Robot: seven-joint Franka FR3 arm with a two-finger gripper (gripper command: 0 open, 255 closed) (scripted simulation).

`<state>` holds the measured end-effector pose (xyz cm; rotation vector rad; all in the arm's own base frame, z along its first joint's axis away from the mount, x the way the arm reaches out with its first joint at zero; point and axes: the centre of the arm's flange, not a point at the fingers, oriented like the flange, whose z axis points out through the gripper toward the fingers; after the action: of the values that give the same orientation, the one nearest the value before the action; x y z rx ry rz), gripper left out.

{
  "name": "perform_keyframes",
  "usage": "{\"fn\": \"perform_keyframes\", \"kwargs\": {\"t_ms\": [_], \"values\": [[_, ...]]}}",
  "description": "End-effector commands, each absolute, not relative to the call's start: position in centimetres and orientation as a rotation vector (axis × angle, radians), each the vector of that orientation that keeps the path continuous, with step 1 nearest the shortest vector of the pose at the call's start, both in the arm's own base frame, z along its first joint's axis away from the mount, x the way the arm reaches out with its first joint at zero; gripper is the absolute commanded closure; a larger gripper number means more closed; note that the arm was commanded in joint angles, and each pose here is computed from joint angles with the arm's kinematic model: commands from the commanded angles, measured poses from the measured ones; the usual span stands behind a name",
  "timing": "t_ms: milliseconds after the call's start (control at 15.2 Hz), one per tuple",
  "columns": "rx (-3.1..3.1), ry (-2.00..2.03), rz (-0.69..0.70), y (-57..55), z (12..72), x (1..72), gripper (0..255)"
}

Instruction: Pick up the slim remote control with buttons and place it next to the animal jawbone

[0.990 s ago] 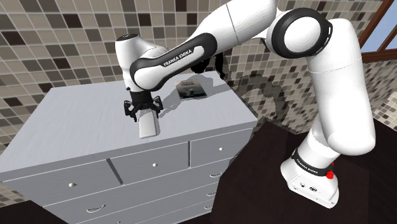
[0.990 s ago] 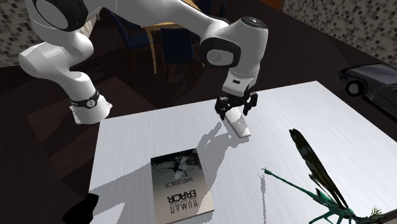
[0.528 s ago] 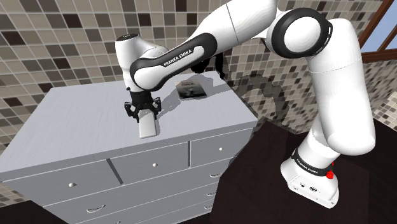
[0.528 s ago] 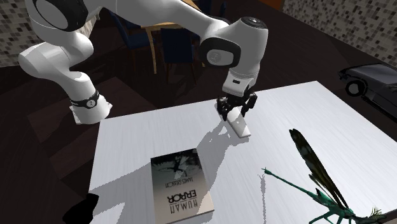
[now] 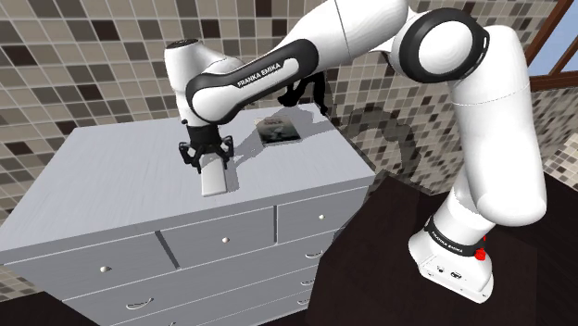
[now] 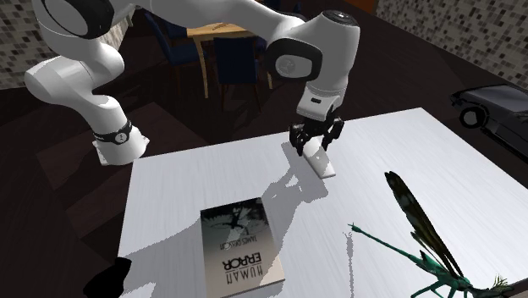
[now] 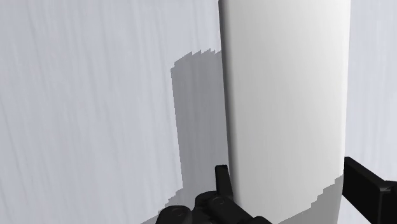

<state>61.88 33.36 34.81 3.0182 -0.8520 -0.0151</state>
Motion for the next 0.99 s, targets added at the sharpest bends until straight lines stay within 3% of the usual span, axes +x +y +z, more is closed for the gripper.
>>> {"fn": "perform_keyframes", "kwargs": {"t_ms": [0,924], "values": [[3.018,-0.852,-0.015,33.3,35.9,61.8,255],[3.018,-0.852,-0.015,33.3,43.3,61.8,255]]}}
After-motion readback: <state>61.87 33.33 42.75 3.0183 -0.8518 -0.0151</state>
